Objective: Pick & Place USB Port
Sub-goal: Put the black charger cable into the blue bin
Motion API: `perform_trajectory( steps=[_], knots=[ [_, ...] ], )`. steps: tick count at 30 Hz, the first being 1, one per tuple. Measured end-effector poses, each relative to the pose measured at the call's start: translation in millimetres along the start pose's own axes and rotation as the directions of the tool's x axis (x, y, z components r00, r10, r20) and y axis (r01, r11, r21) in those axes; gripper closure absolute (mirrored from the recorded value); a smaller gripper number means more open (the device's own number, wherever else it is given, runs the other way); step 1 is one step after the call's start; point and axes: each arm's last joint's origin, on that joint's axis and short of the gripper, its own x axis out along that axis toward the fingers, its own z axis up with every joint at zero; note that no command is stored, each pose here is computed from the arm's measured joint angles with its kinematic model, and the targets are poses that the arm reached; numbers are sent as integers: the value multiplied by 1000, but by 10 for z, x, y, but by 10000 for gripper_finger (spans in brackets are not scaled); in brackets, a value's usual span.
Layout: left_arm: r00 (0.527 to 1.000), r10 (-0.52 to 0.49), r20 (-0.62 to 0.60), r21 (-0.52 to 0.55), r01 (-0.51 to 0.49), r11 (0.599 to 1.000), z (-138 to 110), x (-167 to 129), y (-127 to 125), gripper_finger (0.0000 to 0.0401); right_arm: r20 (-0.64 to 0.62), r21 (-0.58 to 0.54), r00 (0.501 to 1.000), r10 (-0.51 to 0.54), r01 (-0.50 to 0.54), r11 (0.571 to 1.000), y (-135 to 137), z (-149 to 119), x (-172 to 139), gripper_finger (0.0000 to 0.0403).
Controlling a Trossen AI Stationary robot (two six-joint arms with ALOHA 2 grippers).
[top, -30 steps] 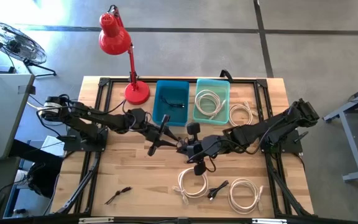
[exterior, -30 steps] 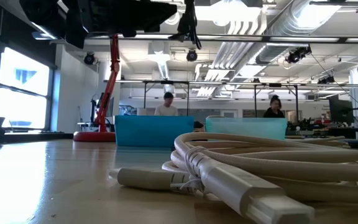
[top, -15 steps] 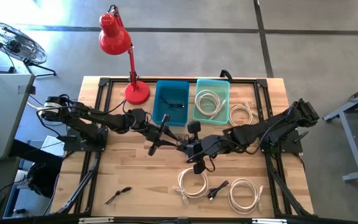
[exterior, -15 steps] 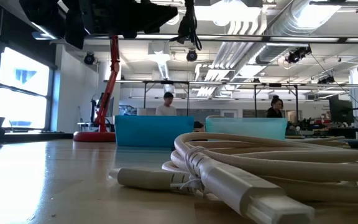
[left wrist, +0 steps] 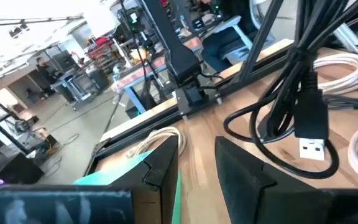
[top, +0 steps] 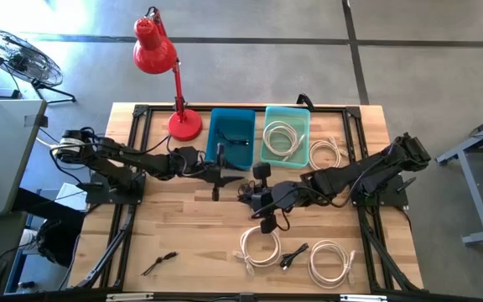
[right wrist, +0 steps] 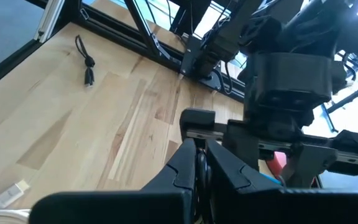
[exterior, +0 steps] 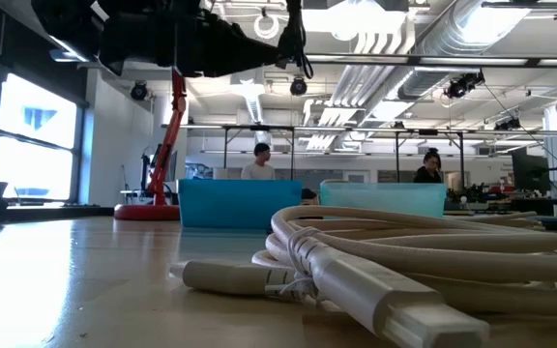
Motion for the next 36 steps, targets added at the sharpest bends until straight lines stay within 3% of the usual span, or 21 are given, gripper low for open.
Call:
perform_trajectory(
  steps=[11, 17, 22, 26, 29, 36],
  knots=[
    [998, -60, 10, 5, 60, 998, -8, -1, -24, 297, -2, 5, 1000, 1, -1, 1000, 1, -3, 0, 393],
    [1000, -6, 3, 114, 5, 993, 2, 0, -2, 297, -2, 7, 1000, 1, -1, 1000, 2, -2, 0, 393],
    [1000, -4, -13, 38, 4, 999, -11, -1, -5, 297, -2, 8, 1000, 2, -2, 1000, 3, -2, -1, 393],
    [996, -88, -16, 27, 88, 996, -39, -3, -41, 297, -2, 8, 1000, 5, -5, 1000, 5, -2, -1, 393],
    [984, -175, 23, 91, 172, 981, -32, -6, -70, 297, 0, 8, 1000, 11, -11, 1000, 13, 0, -4, 393],
    [972, -209, 107, 58, 204, 977, 29, -9, -59, 297, 3, 1, 1000, 17, -17, 1000, 52, 11, -19, 393]
  ],
)
